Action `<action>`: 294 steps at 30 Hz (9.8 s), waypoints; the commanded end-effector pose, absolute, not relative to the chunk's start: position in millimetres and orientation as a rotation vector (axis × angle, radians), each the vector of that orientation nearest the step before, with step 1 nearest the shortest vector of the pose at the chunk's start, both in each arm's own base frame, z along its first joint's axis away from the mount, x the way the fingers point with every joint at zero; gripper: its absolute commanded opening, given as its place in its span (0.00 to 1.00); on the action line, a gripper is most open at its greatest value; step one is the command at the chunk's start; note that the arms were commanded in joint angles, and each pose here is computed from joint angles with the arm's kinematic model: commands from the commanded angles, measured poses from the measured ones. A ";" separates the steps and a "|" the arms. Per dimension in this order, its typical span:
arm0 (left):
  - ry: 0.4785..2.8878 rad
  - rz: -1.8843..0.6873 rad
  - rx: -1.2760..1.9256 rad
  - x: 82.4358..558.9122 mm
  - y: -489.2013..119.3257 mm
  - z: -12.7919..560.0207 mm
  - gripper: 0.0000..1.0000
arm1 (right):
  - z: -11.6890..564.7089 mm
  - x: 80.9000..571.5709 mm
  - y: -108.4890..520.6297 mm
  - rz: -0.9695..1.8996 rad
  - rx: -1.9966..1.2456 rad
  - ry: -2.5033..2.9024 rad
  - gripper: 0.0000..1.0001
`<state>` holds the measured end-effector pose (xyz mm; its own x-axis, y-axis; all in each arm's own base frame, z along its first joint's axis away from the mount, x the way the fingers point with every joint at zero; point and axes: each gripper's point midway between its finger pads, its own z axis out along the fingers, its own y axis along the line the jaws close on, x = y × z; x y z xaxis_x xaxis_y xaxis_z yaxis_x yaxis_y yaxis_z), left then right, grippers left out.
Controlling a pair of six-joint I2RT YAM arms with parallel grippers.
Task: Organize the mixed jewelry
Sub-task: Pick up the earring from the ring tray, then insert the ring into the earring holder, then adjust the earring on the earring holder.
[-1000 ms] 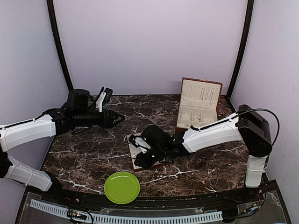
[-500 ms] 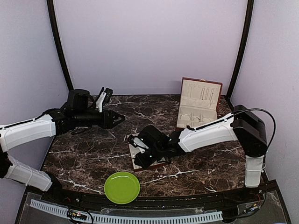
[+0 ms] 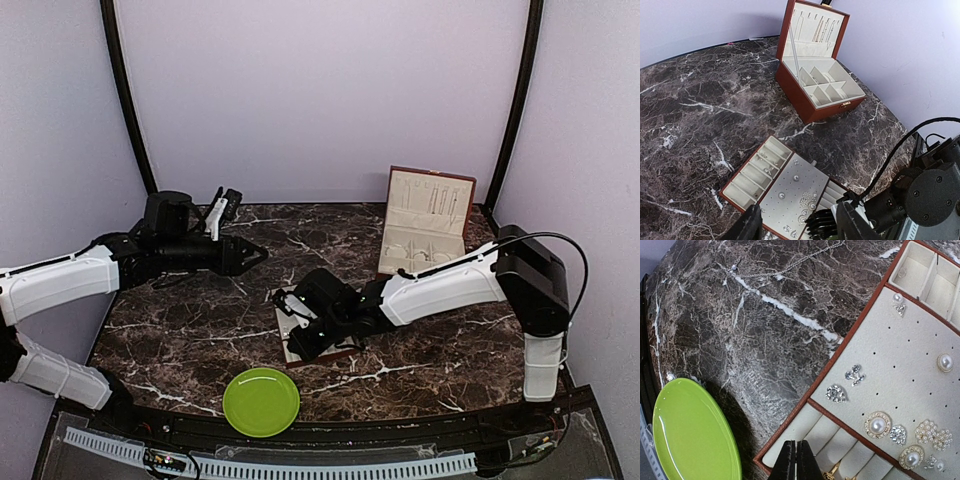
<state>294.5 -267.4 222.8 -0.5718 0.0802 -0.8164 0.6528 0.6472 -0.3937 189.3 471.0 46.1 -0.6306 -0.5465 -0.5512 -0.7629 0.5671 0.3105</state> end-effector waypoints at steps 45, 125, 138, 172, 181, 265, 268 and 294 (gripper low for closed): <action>1.947 -0.908 0.550 289.3 -262.4 256.0 0.53 | 117.2 262.4 376.0 1.539 0.025 2.169 0.00; 1.915 -0.930 0.564 283.5 -262.4 265.2 0.53 | 50.2 269.3 371.7 1.508 0.182 2.234 0.00; 1.911 -0.928 0.564 283.6 -261.9 266.6 0.53 | 50.5 268.3 373.5 1.518 0.189 2.231 0.00; 1.904 -0.926 0.565 282.3 -261.0 268.4 0.53 | 50.0 264.7 353.2 1.469 0.246 2.207 0.00; 1.898 -0.925 0.564 281.8 -260.4 270.4 0.53 | 55.9 266.1 351.0 1.449 0.237 2.197 0.00; 1.892 -0.911 0.557 282.3 -258.0 271.5 0.54 | 68.6 274.9 325.7 0.533 -0.291 2.399 0.54; 1.893 -0.911 0.557 282.5 -258.2 271.3 0.54 | 64.7 275.0 333.8 0.511 -0.325 2.416 0.55; 1.891 -0.917 0.562 281.4 -258.7 272.1 0.55 | 51.2 276.3 337.3 0.408 -0.345 2.455 0.53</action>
<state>285.3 -259.2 268.4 -0.4843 0.0067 -0.8749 0.6828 0.6280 -0.3732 272.9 333.5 45.6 -0.7856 -0.1569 -0.5985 -0.3433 0.9152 0.2108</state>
